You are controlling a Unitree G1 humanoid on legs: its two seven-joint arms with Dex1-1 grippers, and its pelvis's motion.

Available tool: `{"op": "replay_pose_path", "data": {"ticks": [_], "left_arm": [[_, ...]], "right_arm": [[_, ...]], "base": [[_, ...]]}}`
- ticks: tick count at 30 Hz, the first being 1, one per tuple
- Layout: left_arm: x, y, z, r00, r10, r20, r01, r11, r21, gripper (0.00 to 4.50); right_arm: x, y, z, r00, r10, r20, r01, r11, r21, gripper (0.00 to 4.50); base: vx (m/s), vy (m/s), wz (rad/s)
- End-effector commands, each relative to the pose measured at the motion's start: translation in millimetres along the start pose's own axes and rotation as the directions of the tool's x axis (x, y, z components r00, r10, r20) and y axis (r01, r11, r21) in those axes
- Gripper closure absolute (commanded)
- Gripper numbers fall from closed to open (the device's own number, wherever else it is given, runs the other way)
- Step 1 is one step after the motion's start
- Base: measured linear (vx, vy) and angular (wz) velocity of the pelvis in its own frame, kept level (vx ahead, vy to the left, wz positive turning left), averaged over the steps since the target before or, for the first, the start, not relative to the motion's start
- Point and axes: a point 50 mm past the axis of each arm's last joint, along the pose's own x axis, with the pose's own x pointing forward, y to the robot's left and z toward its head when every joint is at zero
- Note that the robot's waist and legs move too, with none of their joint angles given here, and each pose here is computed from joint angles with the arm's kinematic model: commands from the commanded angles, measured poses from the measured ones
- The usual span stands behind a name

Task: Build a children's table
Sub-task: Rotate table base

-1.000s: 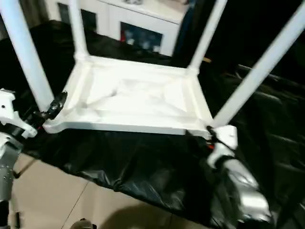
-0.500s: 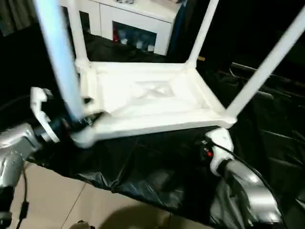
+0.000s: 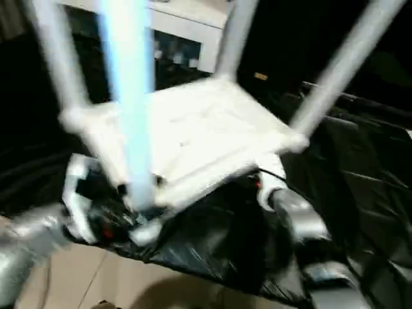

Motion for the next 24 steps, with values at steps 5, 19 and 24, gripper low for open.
{"op": "replay_pose_path", "data": {"ticks": [5,19,24], "left_arm": [[29.5,-0.9,-1.3,0.997,-0.072,-0.006,0.072,0.997,0.006,0.00],[100.5,47.3,1.6,0.994,0.108,0.016,-0.109,0.974,0.199,0.00],[88.1,61.0,12.6,0.990,0.139,-0.001,-0.134,0.959,0.251,0.00]], "right_arm": [[25.2,34.0,19.7,0.995,0.082,0.064,-0.083,0.996,0.011,0.08],[30.3,23.9,22.5,0.990,-0.082,0.115,0.075,0.995,0.064,0.08],[12.9,-9.0,13.9,0.983,-0.145,0.117,0.137,0.988,0.076,0.08]], "base": [[0.000,0.000,0.00],[0.000,0.000,0.00],[0.000,0.000,0.00]]}}
